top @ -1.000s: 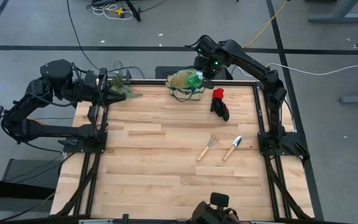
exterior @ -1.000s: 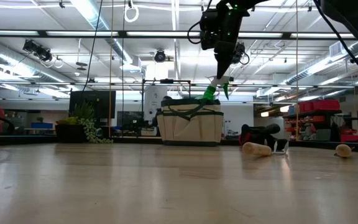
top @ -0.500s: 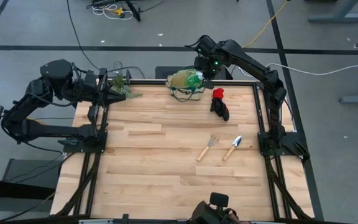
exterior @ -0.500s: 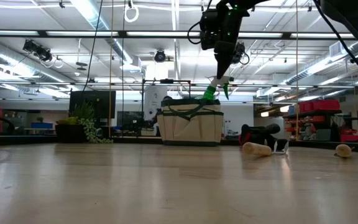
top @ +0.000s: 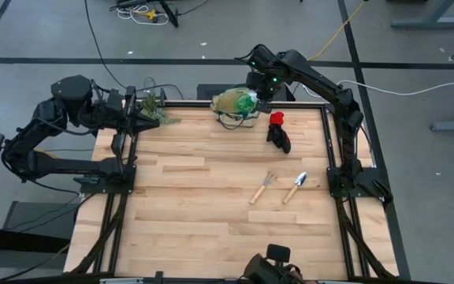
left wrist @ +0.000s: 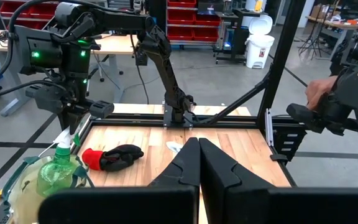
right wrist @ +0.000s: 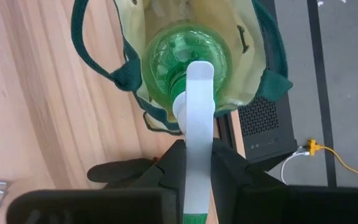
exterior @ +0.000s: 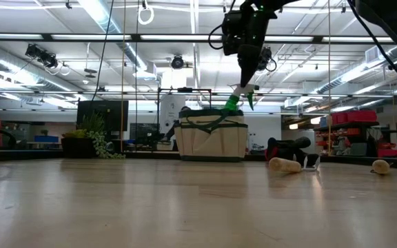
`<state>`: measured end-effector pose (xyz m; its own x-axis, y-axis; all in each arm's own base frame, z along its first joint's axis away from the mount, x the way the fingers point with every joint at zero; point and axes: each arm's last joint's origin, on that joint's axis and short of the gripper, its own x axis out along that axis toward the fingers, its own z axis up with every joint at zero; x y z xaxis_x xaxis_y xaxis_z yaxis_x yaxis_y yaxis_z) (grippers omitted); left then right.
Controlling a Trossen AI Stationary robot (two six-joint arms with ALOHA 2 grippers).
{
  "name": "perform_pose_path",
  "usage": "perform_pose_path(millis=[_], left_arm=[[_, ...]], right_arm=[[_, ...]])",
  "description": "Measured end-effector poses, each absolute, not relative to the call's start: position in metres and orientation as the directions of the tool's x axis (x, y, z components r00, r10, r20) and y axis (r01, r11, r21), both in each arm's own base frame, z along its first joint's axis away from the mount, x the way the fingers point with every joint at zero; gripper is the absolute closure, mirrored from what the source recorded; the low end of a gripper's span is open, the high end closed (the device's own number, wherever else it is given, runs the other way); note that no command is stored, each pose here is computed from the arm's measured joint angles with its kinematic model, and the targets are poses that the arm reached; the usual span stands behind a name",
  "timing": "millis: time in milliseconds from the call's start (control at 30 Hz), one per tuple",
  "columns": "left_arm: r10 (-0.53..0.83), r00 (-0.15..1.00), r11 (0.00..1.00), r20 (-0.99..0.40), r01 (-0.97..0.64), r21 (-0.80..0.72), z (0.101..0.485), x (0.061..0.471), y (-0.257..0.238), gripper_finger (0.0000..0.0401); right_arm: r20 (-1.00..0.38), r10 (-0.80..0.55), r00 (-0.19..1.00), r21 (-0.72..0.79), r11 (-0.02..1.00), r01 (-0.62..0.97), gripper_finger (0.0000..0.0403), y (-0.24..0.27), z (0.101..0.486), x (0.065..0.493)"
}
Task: Pick & Place Garden tools in Gardening bag
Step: Put the green spray bottle into the white gardening bag, then put the brown hand rake into the white gardening bag
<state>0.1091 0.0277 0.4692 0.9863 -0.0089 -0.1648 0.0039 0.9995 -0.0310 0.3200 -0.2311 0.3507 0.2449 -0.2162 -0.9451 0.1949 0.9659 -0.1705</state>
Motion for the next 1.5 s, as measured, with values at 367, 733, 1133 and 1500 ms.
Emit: perform_pose_path(millis=[367, 733, 1133, 1500], left_arm=[[-0.009, 0.986, 1.0, -0.165, 0.004, -0.03, 0.469, 0.109, 0.028, 0.0399], [-0.009, 0.986, 0.999, -0.165, 0.002, -0.042, 0.469, 0.109, 0.028, 0.0399], [-0.009, 0.985, 0.999, -0.173, 0.001, -0.05, 0.468, 0.109, 0.028, 0.0399], [-0.009, 0.985, 0.999, -0.174, 0.001, -0.05, 0.468, 0.109, 0.028, 0.0398]], right_arm=[[-0.971, -0.175, 0.16, -0.144, 0.971, 0.192, 0.0351, -0.233, 0.319, 0.321], [-0.969, -0.208, 0.135, -0.18, 0.964, 0.196, 0.0335, -0.234, 0.316, 0.321], [-0.964, -0.223, 0.142, -0.188, 0.956, 0.226, 0.0232, -0.235, 0.316, 0.322], [-0.925, -0.291, 0.245, -0.229, 0.94, 0.254, 0.0201, -0.223, 0.348, 0.312]])
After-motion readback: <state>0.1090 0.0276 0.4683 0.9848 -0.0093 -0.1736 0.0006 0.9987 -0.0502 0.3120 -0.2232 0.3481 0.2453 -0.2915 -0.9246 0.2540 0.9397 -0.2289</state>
